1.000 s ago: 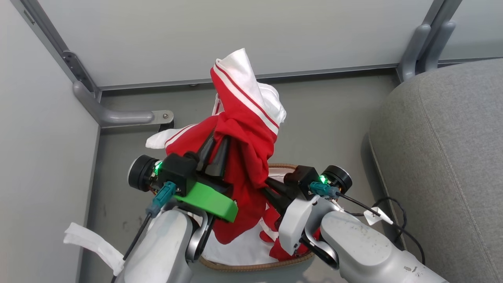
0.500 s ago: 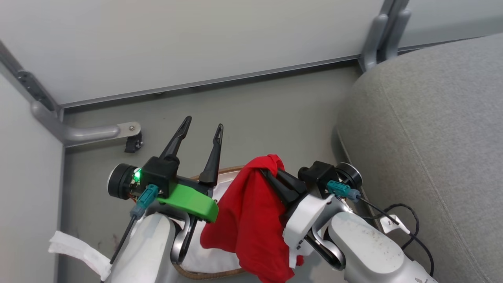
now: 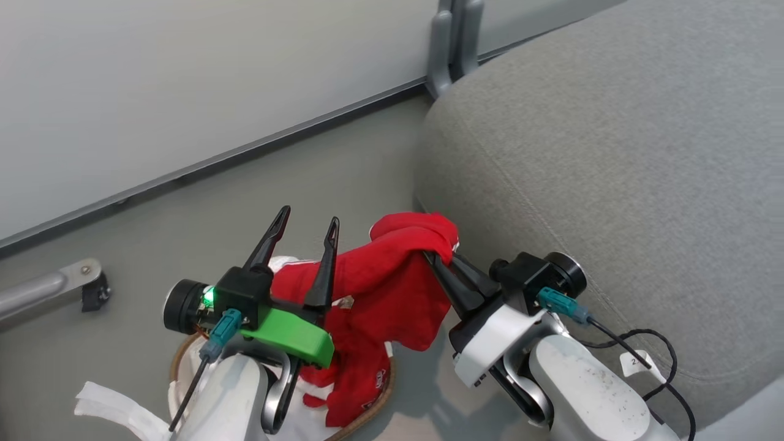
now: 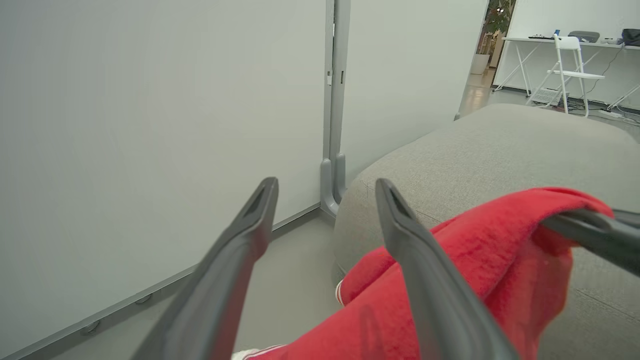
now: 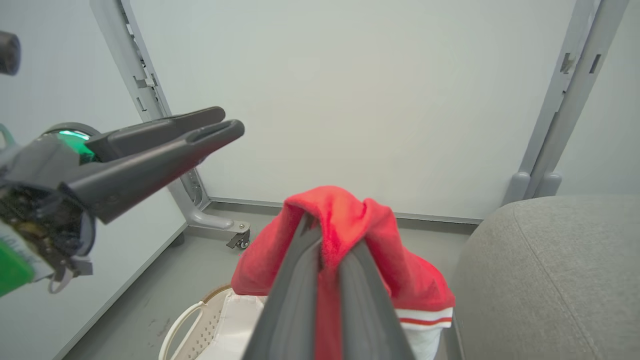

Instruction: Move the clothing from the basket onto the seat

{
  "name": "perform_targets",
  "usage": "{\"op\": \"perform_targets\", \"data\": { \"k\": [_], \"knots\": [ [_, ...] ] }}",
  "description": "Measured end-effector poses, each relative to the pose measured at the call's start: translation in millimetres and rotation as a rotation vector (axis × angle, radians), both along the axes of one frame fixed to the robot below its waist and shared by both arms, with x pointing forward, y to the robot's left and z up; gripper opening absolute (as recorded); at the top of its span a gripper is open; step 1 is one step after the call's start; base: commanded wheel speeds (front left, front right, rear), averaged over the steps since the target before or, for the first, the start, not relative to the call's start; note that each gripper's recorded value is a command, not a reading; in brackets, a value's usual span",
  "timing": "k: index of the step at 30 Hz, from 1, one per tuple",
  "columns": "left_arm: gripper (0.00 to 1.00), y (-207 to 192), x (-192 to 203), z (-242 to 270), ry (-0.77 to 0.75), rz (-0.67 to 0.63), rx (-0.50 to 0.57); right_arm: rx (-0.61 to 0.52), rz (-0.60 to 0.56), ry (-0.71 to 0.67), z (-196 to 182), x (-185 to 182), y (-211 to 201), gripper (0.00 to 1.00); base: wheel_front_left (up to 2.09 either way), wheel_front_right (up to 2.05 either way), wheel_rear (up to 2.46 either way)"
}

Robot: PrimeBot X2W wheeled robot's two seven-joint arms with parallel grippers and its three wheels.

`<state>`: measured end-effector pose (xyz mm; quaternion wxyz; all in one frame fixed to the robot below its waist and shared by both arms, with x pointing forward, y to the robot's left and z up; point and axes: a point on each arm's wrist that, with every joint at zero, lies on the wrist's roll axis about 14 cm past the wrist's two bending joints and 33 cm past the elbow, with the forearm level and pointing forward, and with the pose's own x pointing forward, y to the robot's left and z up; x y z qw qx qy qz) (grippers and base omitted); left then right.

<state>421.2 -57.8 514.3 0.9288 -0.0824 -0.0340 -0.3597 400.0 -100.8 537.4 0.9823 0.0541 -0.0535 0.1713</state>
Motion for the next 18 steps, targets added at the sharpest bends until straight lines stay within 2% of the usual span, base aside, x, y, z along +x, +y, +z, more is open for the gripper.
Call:
{"op": "perform_targets", "data": {
  "k": [12,18],
  "knots": [
    [1.00,-79,-32,0,-0.001,-0.249,-0.022,-0.050,-0.281,-0.081,26,-29,-91,0.00,0.00,0.00,0.00],
    [1.00,-99,-41,-12,0.030,-0.331,-0.019,-0.122,-0.393,-0.141,46,-35,-133,0.00,0.00,0.00,0.00]
  ]
}}
